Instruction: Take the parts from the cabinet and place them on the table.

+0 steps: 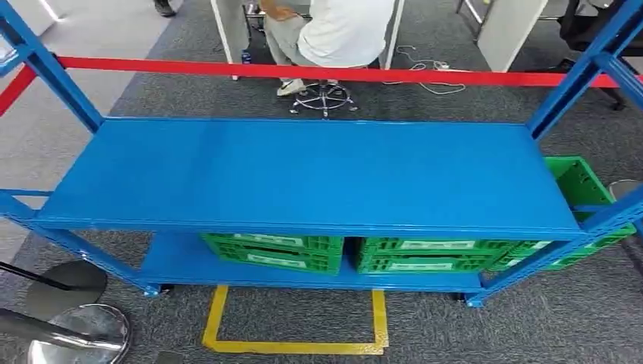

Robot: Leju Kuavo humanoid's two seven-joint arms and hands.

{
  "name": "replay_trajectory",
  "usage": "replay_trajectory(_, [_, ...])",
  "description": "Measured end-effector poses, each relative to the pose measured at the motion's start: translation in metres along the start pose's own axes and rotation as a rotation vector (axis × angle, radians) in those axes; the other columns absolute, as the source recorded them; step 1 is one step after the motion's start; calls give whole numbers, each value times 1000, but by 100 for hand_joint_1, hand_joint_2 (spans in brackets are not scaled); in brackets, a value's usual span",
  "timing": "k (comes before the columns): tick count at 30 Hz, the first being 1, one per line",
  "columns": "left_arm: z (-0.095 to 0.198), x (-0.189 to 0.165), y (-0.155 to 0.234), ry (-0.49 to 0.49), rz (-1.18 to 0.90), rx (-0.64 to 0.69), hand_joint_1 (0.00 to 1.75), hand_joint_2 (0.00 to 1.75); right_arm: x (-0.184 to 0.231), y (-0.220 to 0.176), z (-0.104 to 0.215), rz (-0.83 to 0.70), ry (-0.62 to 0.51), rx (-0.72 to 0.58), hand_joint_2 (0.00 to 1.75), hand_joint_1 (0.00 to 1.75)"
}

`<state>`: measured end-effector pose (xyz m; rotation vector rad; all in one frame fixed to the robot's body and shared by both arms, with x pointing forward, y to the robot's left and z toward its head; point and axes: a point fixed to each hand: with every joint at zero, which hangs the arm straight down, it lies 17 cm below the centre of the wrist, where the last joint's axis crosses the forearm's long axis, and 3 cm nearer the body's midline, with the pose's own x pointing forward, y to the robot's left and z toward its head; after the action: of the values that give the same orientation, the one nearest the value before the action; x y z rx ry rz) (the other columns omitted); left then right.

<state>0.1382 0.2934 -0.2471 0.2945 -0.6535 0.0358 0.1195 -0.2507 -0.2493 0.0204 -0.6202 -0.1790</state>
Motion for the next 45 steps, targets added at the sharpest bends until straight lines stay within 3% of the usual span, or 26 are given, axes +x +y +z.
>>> replay_trajectory(4, [0,0,1,1,0,4,0,175,2,0,-1,-1,-1,-5,0,0])
replay_trajectory(5, [-1,0,2,1,-2,5,0,0,0,0,-1,-2,2,-5,0,0])
replay_trajectory(14, [-1,-1,2,3,-3,7,0,0,0,-3,-2,-6,10,-19,0,0])
replay_trajectory(15, [-1,-1,2,3,-3,7,0,175,0,-3,-2,-6,11,-19,0,0])
replay_trajectory(16, [-1,0,2,4,-3,7,0,175,0,-3,-2,-6,11,-19,175,0])
replay_trajectory(30, [7,-30,-6,128,-5,-61,0,175,-9,-15,-3,1,81,-47,175,0])
replay_trajectory(31, [7,-31,-6,135,-5,-64,0,0,-9,-17,-3,2,85,-51,175,0])
replay_trajectory(32, [8,-33,-6,143,-5,-68,0,0,-10,-19,-3,7,89,-54,0,0])
replay_trajectory(45, [16,-56,-6,238,9,-120,0,0,-21,-30,-1,60,157,-63,0,0])
